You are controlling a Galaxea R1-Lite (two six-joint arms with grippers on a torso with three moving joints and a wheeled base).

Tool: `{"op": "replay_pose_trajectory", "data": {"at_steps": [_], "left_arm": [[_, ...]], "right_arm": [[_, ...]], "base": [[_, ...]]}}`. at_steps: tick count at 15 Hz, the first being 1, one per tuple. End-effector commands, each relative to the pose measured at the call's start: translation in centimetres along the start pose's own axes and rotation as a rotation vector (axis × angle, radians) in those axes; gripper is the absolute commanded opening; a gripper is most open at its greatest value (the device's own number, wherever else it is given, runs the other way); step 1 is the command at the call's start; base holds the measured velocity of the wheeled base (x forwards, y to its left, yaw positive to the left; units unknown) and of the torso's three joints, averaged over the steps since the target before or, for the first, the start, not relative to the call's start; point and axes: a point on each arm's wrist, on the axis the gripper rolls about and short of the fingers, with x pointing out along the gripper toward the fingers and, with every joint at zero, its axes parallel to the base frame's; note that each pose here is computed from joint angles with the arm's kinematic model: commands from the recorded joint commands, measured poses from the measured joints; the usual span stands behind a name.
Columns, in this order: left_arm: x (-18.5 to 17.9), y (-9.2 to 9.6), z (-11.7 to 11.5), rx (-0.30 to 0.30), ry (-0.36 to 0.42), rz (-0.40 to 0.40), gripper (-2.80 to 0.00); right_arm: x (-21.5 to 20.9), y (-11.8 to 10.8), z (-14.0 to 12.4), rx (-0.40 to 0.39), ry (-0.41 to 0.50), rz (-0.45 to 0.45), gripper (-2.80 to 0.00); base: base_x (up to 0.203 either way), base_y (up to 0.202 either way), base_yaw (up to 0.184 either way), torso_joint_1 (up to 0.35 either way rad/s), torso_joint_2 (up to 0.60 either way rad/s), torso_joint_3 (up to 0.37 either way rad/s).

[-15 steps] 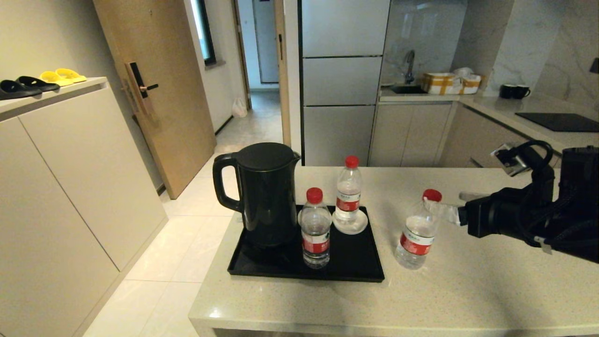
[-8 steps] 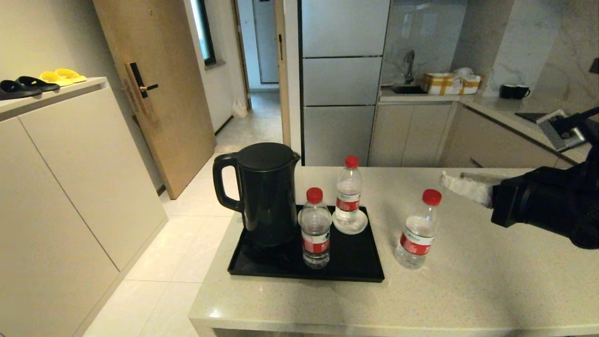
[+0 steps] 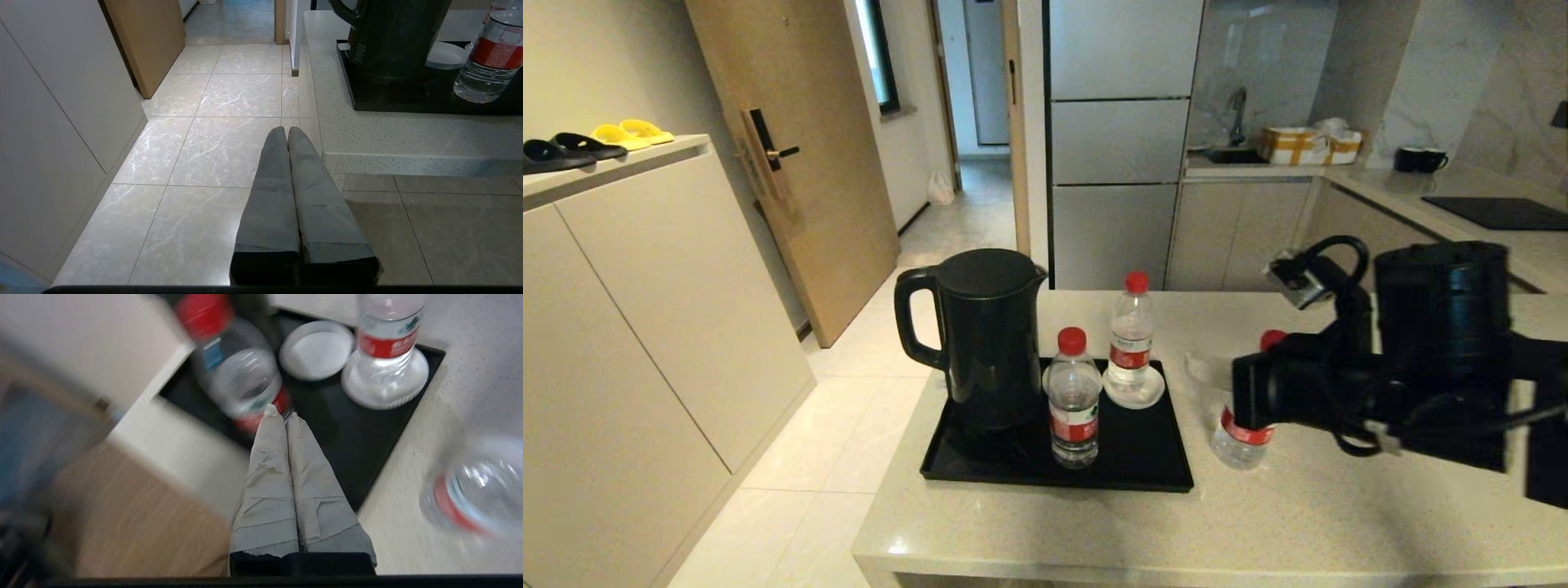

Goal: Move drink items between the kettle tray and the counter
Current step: Pick up the bottled water

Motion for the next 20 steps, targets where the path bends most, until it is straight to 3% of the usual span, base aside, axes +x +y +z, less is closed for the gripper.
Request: {"op": "replay_pose_trajectory", "data": {"at_steps": [1, 2, 7, 14, 20], "left_arm": [[0.0, 0.0, 0.0, 0.0, 0.002, 0.0, -2.8], [0.0, 0.0, 0.0, 0.0, 0.001, 0.0, -2.8], [0.0, 0.0, 0.0, 0.0, 0.001, 0.0, -2.8], [0.0, 0.0, 0.0, 0.0, 0.001, 0.0, -2.8], [0.0, 0.0, 0.0, 0.0, 0.001, 0.0, -2.8]], "right_arm": [[6.7, -0.8, -2.2, 0.022, 0.085, -0.061, -2.8], [8.1, -0.9, -2.0, 0.026, 0.07, -0.075, 0.0], [13.1, -1.3, -0.8, 0.03, -0.002, -0.177, 0.0], [14.4, -1.7, 1.0, 0.04, -0.109, -0.349, 0.0], [17.3, -2.8, 0.6, 0.047, -0.137, -0.463, 0.0]], "base": [[0.0, 0.0, 0.0, 0.0, 0.0, 0.0], [0.0, 0.0, 0.0, 0.0, 0.0, 0.0], [0.0, 0.0, 0.0, 0.0, 0.0, 0.0], [0.0, 0.0, 0.0, 0.0, 0.0, 0.0], [0.0, 0.0, 0.0, 0.0, 0.0, 0.0]]}}
